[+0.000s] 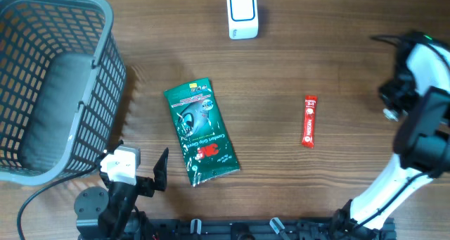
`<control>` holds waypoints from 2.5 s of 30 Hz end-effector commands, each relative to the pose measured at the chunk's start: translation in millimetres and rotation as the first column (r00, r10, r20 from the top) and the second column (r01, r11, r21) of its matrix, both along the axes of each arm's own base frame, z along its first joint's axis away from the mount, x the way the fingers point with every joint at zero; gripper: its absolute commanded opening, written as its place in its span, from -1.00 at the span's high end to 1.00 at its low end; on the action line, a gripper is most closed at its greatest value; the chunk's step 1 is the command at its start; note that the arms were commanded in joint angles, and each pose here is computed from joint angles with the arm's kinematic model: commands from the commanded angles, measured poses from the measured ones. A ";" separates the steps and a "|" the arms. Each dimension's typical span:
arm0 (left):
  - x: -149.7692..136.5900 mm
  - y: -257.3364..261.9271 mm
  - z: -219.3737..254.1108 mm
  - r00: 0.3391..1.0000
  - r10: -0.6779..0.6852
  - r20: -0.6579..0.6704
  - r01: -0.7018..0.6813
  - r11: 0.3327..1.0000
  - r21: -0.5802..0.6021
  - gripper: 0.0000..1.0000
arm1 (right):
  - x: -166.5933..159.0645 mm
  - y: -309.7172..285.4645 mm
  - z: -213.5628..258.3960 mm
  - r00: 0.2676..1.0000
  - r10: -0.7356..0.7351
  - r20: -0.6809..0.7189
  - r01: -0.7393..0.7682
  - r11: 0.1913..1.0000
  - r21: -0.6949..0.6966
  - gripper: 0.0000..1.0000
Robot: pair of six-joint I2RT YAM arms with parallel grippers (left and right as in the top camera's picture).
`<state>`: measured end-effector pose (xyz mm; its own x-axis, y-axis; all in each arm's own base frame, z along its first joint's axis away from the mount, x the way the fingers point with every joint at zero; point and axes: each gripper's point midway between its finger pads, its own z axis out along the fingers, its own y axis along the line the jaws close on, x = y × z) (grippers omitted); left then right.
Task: Scan the item barcode
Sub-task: 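Move the battery pack right and set it at the table edge, then reach the right gripper to the red Nescafe sachet and grasp it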
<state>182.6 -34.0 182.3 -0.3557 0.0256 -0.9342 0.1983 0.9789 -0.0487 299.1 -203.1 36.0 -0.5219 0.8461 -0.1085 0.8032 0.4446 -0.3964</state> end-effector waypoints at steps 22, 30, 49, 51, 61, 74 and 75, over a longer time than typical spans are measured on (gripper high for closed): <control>-0.4 -2.8 -1.0 1.000 -0.012 0.000 0.012 1.000 -0.014 -1.00 | 37.3 177.0 -5.6 0.930 0.326 0.168 -0.367 0.832 0.417 -1.00; -0.4 -2.8 -1.0 1.000 -0.012 0.000 0.012 1.000 -0.014 -1.00 | 19.6 233.5 -43.9 0.888 0.438 0.140 -0.457 0.805 0.377 -0.90; -0.4 -2.8 -1.0 1.000 -0.012 0.000 0.012 1.000 -0.013 -1.00 | -67.5 246.9 -99.2 0.865 0.503 0.007 -0.450 0.768 0.455 -0.18; -0.4 -2.8 -1.0 1.000 -0.012 0.000 0.012 1.000 -0.014 -1.00 | -69.3 255.9 -98.5 0.873 0.487 0.022 -0.432 0.752 0.497 0.30; -0.4 -2.8 -1.0 1.000 -0.012 0.000 0.012 1.000 -0.014 -1.00 | -60.4 286.8 -96.9 0.813 0.555 0.179 -0.530 0.575 0.623 0.91; -0.4 -2.8 -1.0 1.000 -0.012 0.000 0.012 1.000 -0.014 -1.00 | 30.1 429.2 88.7 0.124 -0.304 0.945 -0.881 -0.471 -0.036 0.92; -0.4 -2.8 -1.0 1.000 -0.012 0.000 0.012 1.000 -0.014 -1.00 | 32.5 429.8 91.3 0.051 -0.316 0.947 -0.876 -0.470 -0.110 0.91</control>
<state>182.6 -34.0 182.2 -0.3565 0.0252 -0.9339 0.1981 0.9789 -0.0492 351.6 227.0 85.2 -0.9174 -0.0895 -0.3877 -0.3965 0.1228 0.9098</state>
